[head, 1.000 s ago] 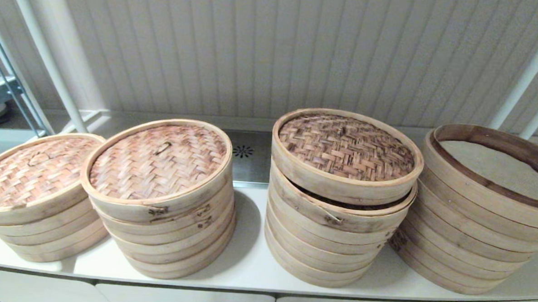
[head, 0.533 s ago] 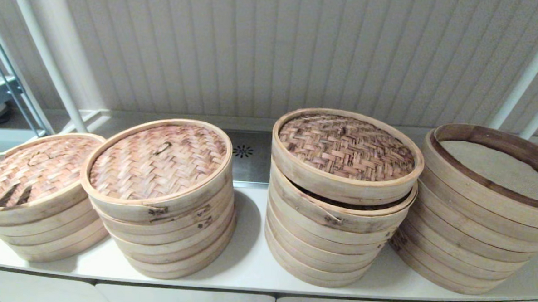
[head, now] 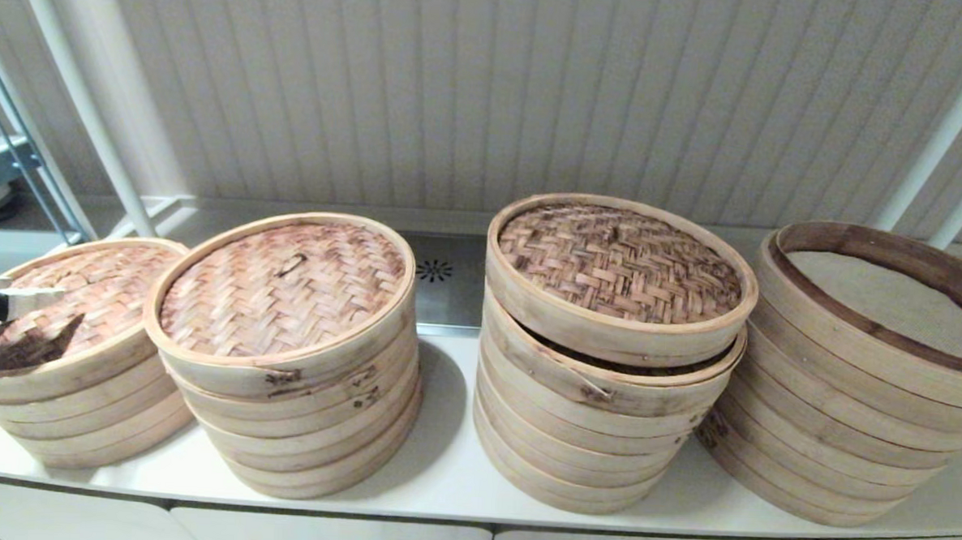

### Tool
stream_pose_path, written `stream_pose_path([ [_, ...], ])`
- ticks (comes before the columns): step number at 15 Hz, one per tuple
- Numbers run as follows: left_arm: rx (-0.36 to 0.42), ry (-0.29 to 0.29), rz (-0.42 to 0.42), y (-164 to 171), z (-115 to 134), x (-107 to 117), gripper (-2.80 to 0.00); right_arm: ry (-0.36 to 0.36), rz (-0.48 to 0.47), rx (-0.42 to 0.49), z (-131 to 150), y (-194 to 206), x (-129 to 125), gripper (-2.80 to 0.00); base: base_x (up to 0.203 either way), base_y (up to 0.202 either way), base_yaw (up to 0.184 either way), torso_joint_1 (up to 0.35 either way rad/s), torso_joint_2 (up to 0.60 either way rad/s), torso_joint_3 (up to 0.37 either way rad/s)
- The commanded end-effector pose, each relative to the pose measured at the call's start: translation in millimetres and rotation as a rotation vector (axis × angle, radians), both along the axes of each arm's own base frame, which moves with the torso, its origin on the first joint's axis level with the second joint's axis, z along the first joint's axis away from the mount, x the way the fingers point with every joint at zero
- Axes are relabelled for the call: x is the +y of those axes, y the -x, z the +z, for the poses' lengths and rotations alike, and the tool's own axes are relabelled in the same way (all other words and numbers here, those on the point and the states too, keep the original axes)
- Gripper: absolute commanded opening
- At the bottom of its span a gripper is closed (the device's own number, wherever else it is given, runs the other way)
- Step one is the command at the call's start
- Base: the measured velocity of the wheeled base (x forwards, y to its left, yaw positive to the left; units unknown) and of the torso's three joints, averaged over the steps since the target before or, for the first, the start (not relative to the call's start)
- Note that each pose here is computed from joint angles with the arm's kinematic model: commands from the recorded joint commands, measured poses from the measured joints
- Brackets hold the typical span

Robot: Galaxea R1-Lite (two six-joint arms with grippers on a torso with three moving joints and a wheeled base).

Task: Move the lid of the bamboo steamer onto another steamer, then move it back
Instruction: Pick up the steamer

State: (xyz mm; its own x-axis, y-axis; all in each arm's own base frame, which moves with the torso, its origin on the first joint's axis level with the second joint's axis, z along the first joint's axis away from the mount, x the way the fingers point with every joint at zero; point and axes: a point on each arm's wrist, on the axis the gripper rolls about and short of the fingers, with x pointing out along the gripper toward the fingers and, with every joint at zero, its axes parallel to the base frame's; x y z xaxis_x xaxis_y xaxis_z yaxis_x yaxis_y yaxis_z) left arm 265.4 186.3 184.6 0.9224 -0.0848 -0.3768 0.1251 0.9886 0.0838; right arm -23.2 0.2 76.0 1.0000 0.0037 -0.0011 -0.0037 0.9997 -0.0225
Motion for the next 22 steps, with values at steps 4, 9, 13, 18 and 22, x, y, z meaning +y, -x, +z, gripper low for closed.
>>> stream_pose_path([
  [4,0.007,0.008,-0.012,-20,-9,12,0.0,0.0,0.001,-0.003,0,0,0,-2.8,0.0,0.0,0.0,0.0,0.0,0.0],
  [9,0.016,0.019,-0.055,-39,-16,5,0.0,0.0,0.001,-0.003,0,0,0,-2.8,0.0,0.0,0.0,0.0,0.0,0.0],
  [13,-0.005,0.012,-0.057,-45,-11,5,-2.8,0.0,0.001,-0.002,0,0,0,-2.8,0.0,0.0,0.0,0.0,0.0,0.0],
  [18,0.001,0.019,-0.048,-49,-15,9,-2.8,0.0,0.001,-0.002,0,0,0,-2.8,0.0,0.0,0.0,0.0,0.0,0.0],
  [22,0.005,0.022,-0.045,-52,-18,11,-2.8,0.0,0.001,-0.002,0,0,0,-2.8,0.0,0.0,0.0,0.0,0.0,0.0],
])
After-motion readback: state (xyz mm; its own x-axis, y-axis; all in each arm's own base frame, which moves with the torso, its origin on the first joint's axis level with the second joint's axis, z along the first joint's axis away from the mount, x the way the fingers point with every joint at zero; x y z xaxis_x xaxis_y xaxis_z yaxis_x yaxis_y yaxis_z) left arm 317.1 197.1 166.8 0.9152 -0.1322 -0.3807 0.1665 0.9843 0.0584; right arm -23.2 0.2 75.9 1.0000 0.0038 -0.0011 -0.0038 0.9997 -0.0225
